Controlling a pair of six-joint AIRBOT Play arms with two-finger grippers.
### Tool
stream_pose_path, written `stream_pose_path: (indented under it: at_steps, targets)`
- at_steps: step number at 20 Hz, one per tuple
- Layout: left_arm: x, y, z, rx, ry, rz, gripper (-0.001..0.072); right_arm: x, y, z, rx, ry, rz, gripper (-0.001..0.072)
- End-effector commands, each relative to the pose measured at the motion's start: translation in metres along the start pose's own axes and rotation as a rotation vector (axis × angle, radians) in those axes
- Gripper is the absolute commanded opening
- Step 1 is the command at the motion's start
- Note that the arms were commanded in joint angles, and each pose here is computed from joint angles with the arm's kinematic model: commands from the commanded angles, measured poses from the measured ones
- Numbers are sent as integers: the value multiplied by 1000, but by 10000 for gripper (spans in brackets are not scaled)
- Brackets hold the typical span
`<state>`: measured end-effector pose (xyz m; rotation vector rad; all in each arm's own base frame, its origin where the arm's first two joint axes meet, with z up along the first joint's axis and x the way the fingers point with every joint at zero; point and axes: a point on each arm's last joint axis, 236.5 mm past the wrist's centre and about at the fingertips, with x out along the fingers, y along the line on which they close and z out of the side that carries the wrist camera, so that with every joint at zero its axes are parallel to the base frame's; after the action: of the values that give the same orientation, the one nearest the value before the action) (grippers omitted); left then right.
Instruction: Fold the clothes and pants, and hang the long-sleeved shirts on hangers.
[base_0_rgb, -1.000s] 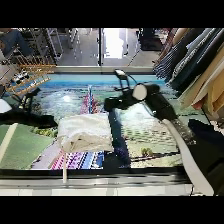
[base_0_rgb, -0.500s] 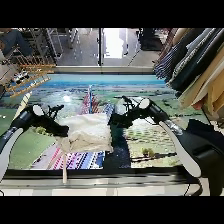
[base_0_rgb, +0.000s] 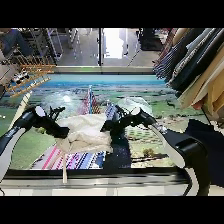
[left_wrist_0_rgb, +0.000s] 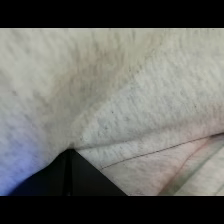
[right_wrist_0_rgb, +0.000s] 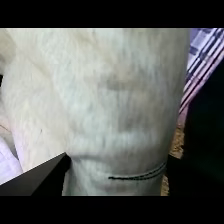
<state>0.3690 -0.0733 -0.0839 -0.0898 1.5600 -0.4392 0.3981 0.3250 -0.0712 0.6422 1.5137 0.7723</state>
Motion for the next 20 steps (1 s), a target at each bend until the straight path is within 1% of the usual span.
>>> stream_pose_path:
  at_steps: [1,2,3,4,5,6,9,12,16,18,20]
  targets:
    - [1,-1,0,-2,-1,-4,19,19,-1,-3,59,8,5,691]
    - [1,-1,0,-2,-1,-4,19,24,1,-3,68,3,9,674]
    - [1,-1,0,-1,0,-4,19,30,8,-3,82,2,34,596]
    - [1,-1,0,0,0,-4,19,35,16,-2,92,-8,59,473]
    - [0,-2,0,0,2,-5,19,38,24,1,95,-26,78,282]
    - [-1,-2,0,2,-2,-3,19,39,32,3,86,-33,100,39]
    - [-30,-10,3,27,-52,6,19,15,64,6,-18,-19,146,33]
    - [-93,-32,5,98,-190,27,19,-59,90,26,-117,-140,118,33]
    - [-178,-66,-9,170,-412,66,19,-220,70,34,-98,-390,-93,32]
    - [-202,-77,-18,196,-479,85,19,-314,55,21,-72,-559,-193,32]
    - [-216,-84,-24,213,-520,97,19,-409,35,-4,-6,-759,-289,31]
